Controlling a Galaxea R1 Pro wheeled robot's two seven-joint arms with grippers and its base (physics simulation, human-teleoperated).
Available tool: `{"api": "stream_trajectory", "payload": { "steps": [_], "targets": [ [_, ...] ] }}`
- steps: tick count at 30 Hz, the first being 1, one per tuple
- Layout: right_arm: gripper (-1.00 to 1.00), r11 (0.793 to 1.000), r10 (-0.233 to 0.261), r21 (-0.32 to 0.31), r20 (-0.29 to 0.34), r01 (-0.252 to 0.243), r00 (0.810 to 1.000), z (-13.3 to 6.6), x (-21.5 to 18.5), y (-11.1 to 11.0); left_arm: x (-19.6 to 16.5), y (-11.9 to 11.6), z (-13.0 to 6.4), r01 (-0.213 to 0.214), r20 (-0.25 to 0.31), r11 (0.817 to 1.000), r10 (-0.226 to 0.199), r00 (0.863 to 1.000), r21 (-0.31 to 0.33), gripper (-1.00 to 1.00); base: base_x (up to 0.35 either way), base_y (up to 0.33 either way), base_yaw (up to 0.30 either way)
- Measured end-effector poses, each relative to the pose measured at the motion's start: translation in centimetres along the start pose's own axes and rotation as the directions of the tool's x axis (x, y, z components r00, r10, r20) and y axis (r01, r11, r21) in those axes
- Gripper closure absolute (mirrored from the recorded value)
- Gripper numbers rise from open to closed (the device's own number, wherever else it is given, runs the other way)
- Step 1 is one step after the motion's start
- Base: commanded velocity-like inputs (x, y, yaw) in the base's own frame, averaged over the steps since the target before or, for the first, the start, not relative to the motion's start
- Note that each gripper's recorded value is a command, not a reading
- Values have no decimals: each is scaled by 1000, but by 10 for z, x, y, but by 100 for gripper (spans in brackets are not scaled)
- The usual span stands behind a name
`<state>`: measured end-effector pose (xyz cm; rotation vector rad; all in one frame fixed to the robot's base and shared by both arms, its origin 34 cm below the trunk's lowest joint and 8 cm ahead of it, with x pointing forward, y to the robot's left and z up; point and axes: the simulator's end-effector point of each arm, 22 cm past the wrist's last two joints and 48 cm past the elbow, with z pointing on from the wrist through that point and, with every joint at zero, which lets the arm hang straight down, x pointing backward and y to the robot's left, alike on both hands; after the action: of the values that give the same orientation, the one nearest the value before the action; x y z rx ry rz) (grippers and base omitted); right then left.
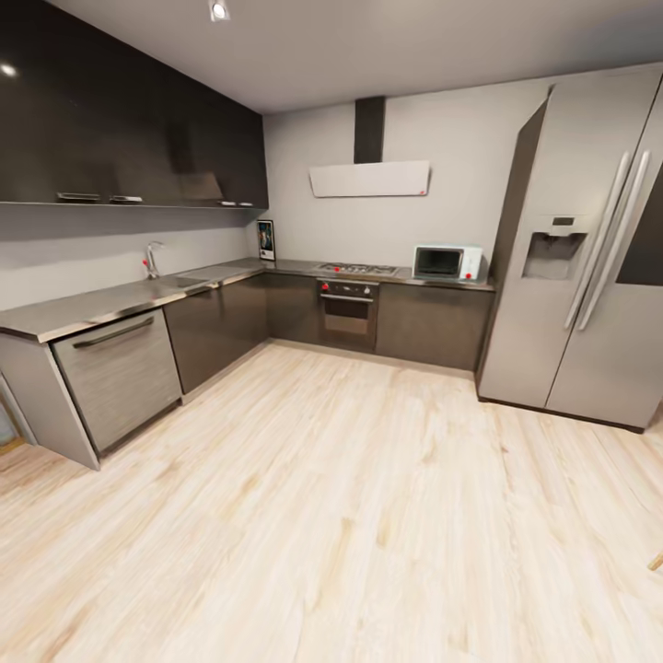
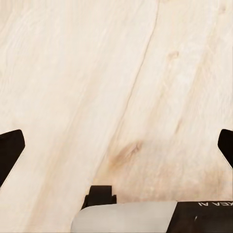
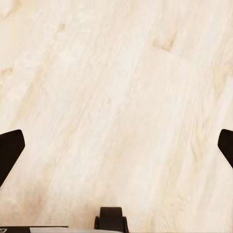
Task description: Pick up the poster from the kitchen countertop and hang it on one of the wall nails in the kitchen.
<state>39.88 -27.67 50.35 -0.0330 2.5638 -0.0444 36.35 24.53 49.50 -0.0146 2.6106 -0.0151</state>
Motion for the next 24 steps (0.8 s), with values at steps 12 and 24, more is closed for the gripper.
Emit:
{"api": "stream_trajectory", "payload": {
  "steps": [12, 24],
  "targets": [
    [-100, 1000, 0, 0, 0, 0, 1000, 0, 0, 0, 0, 0, 0, 0, 0, 1000, 0, 1000, 0, -100, 341, 34, 0],
    [-100, 1000, 0, -2, -1, 0, 1000, 0, 0, 1, 0, 0, 0, 0, 0, 1000, 0, 1000, 0, -100, 341, 101, 1]
  ]
}}
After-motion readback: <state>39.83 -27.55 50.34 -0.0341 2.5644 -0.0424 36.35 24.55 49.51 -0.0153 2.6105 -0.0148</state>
